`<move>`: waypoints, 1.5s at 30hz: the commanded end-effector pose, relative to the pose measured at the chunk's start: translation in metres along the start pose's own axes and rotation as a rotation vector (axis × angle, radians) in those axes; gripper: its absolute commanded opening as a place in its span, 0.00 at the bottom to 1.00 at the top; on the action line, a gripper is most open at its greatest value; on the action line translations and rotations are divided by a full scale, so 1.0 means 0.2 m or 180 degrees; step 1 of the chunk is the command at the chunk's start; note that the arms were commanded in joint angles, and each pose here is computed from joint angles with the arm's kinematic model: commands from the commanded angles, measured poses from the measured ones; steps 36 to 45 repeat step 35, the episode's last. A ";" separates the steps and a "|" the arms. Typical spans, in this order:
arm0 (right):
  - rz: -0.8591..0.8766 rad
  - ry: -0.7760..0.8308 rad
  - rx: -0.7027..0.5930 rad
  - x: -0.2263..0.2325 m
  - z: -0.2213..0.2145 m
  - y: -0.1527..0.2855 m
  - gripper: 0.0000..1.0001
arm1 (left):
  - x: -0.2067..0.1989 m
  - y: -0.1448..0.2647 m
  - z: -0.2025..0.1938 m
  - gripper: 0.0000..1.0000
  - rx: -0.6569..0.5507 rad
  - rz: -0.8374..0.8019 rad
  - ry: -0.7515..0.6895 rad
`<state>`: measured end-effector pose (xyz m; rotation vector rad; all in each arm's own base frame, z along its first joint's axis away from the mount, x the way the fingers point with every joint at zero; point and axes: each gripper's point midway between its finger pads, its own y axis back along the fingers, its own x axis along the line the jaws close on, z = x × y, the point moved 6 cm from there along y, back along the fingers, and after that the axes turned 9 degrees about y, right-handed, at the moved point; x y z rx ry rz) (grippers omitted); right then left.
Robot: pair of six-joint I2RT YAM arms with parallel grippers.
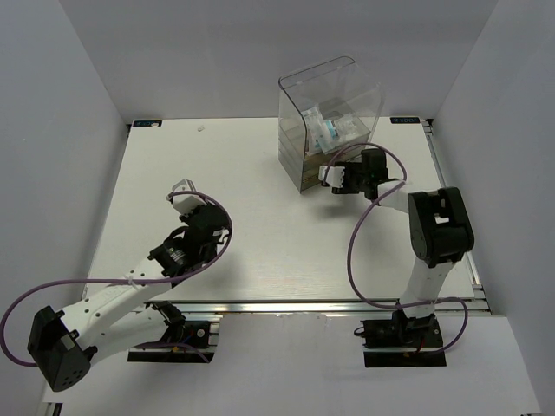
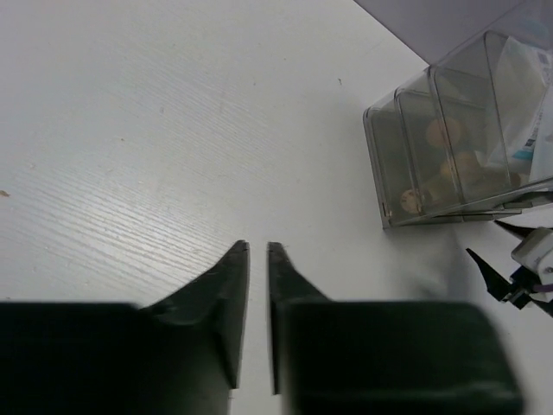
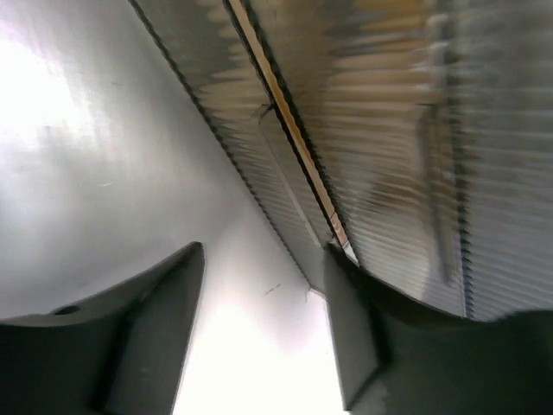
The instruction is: Organize the makeup
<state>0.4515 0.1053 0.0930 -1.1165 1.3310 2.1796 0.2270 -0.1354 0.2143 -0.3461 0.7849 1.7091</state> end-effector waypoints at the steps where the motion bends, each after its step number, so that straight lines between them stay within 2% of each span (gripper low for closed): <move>1: -0.0092 -0.0098 -0.0308 -0.09 0.12 0.17 0.55 | 0.02 0.01 0.04 0.19 -0.0128 0.0028 0.0089; 2: -0.0014 -0.0312 -0.0344 -0.03 0.14 0.20 0.52 | 0.03 0.00 0.03 0.04 -0.0125 0.0033 0.0082; 4: 0.0052 -0.0567 -0.0469 -0.01 0.19 0.28 0.41 | 0.02 0.00 0.03 0.00 -0.0126 0.0008 0.0114; 5: 0.0066 -0.0855 -0.0504 0.00 0.22 0.33 0.22 | 0.02 -0.01 0.02 0.00 -0.0118 0.0004 0.0094; 7: 0.0273 -0.1246 -0.0610 0.06 0.27 0.39 0.00 | 0.01 -0.02 0.02 0.00 -0.0109 -0.0035 0.0105; 8: 0.0299 -0.1460 -0.0631 0.07 0.28 0.42 0.00 | 0.00 -0.02 0.01 0.00 -0.0099 -0.0046 0.0065; 9: 0.0241 -0.1907 -0.0641 0.06 0.29 0.48 0.00 | -0.01 -0.03 0.02 0.00 -0.0100 -0.0060 0.0066; 11: 0.0150 -0.2353 -0.0662 0.04 0.29 0.56 0.00 | -0.03 -0.04 0.02 0.00 -0.0078 -0.0120 0.0077; 13: -0.0011 -0.2843 -0.0709 0.02 0.31 0.67 0.00 | -0.05 -0.05 0.02 0.26 -0.0054 -0.0171 0.0112; 14: -0.0094 -0.2975 -0.0727 0.00 0.31 0.71 0.03 | -0.07 -0.05 0.01 0.42 0.0010 -0.0236 0.0123; 15: -0.0300 -0.3084 -0.0712 -0.05 0.31 0.79 0.10 | -0.08 -0.05 0.01 0.58 0.0035 -0.0276 0.0138; 16: -0.0413 -0.3405 -0.0684 -0.08 0.32 0.83 0.20 | -0.10 -0.06 0.02 0.78 0.0048 -0.0384 0.0180; 17: -0.0555 -0.3517 -0.0664 -0.12 0.33 0.88 0.40 | -0.11 -0.06 0.01 0.86 0.0082 -0.0446 0.0157; 19: -0.0790 -0.3692 -0.0529 -0.20 0.33 0.96 0.55 | -0.15 -0.06 0.01 0.98 0.0156 -0.0584 0.0191; 22: -0.1108 -0.4044 -0.0315 -0.29 0.33 1.06 0.89 | -0.19 -0.06 0.02 0.98 0.0202 -0.0683 0.0143; 27: -0.1127 -0.4417 -0.0042 -0.33 0.33 1.13 0.89 | -0.25 -0.06 0.04 0.98 0.0207 -0.0844 0.0084; 45: -0.1132 -0.4360 -0.0022 -0.35 0.33 1.15 0.89 | -0.29 -0.05 0.05 0.98 0.0241 -0.1004 0.0048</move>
